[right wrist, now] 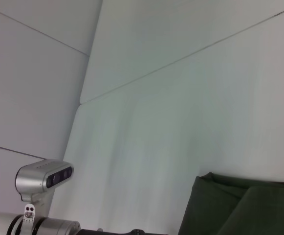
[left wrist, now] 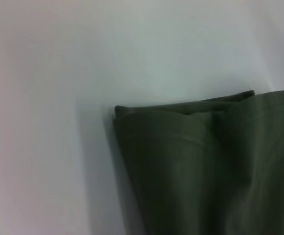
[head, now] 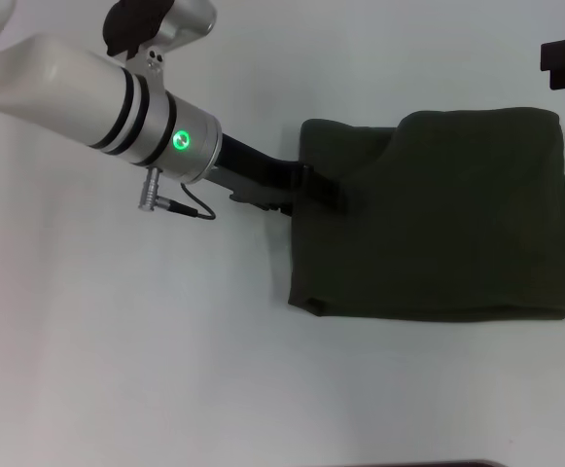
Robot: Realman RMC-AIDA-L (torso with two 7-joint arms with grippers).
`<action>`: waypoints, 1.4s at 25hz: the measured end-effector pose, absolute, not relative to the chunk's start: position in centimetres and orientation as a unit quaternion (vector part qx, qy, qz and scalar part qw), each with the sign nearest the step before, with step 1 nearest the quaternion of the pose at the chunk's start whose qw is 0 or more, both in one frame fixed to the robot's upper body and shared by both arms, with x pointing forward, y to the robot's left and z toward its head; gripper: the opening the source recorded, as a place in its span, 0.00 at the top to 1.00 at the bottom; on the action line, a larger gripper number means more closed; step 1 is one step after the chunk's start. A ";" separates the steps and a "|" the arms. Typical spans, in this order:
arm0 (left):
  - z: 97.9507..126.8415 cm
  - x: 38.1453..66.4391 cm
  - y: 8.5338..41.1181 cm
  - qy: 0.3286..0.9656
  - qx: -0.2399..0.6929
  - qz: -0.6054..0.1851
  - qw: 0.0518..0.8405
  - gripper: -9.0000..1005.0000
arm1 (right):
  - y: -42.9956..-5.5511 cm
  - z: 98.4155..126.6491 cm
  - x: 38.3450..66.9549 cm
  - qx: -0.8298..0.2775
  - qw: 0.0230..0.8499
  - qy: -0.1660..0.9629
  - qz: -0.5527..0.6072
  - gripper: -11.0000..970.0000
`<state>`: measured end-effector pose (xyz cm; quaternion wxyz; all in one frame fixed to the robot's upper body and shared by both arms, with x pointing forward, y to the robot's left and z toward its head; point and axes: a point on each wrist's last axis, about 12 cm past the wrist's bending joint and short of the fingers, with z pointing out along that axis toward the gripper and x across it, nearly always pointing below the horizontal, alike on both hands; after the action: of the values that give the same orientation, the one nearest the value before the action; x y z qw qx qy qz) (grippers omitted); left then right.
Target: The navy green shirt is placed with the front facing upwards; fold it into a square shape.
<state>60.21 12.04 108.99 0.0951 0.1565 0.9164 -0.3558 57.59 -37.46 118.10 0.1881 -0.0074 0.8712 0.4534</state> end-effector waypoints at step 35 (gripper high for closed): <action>109.4 60.0 17.7 0.921 0.136 -0.357 0.074 0.90 | -37.6 118.0 57.5 -0.001 0.191 0.870 0.456 0.53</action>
<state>59.98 17.75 109.43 0.0736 0.1365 0.9210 -0.3573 57.55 -37.56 118.00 0.1906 -0.0012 0.8695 0.4556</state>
